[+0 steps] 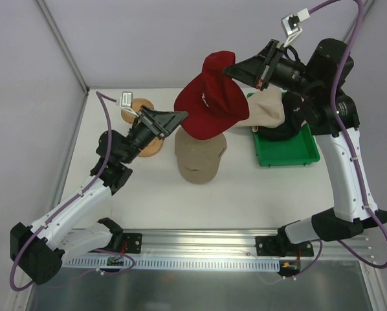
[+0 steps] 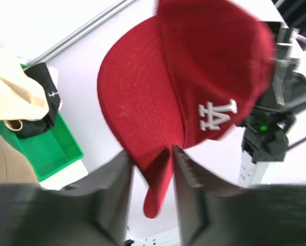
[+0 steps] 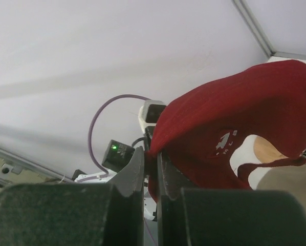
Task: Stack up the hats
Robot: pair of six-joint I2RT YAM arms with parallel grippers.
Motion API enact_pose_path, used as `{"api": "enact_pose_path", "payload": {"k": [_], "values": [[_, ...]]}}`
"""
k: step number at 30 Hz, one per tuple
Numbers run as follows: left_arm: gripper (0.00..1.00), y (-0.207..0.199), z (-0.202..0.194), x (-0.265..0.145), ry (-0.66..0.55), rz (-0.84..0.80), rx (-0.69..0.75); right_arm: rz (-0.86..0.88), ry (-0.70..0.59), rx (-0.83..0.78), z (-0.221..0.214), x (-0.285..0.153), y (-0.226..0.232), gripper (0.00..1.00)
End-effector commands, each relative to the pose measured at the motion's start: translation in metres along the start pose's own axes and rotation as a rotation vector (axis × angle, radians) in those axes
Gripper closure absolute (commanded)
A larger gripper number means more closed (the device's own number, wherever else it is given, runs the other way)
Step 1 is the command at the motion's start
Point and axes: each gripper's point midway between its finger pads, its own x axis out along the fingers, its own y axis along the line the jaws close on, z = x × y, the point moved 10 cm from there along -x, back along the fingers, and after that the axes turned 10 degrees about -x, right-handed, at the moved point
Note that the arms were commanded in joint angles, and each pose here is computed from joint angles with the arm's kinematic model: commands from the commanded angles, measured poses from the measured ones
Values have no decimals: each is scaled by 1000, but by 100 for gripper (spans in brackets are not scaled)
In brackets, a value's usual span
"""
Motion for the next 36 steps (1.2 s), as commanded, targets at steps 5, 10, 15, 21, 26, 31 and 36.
{"api": "enact_pose_path", "payload": {"k": [5, 10, 15, 21, 26, 31, 36], "values": [[91, -43, 6, -5, 17, -128, -8, -237, 16, -52, -1, 3, -35, 94], [100, -56, 11, -4, -19, -83, -78, -544, 104, -90, -9, 0, -77, 73], [100, -73, 19, 1, -74, -99, -178, -702, 127, -109, -12, -3, -98, 33], [100, -78, 23, 0, -152, -72, -264, -808, 78, -145, -8, -17, -95, 7], [100, -69, 22, 0, -204, -16, -297, -806, 57, -140, -5, -20, -90, 3], [100, -57, 21, -2, -233, -15, -325, -784, 76, -109, -10, -18, -88, 3], [100, -42, 17, -2, -230, -22, -338, -795, 66, -113, -10, -17, -90, 2]]}}
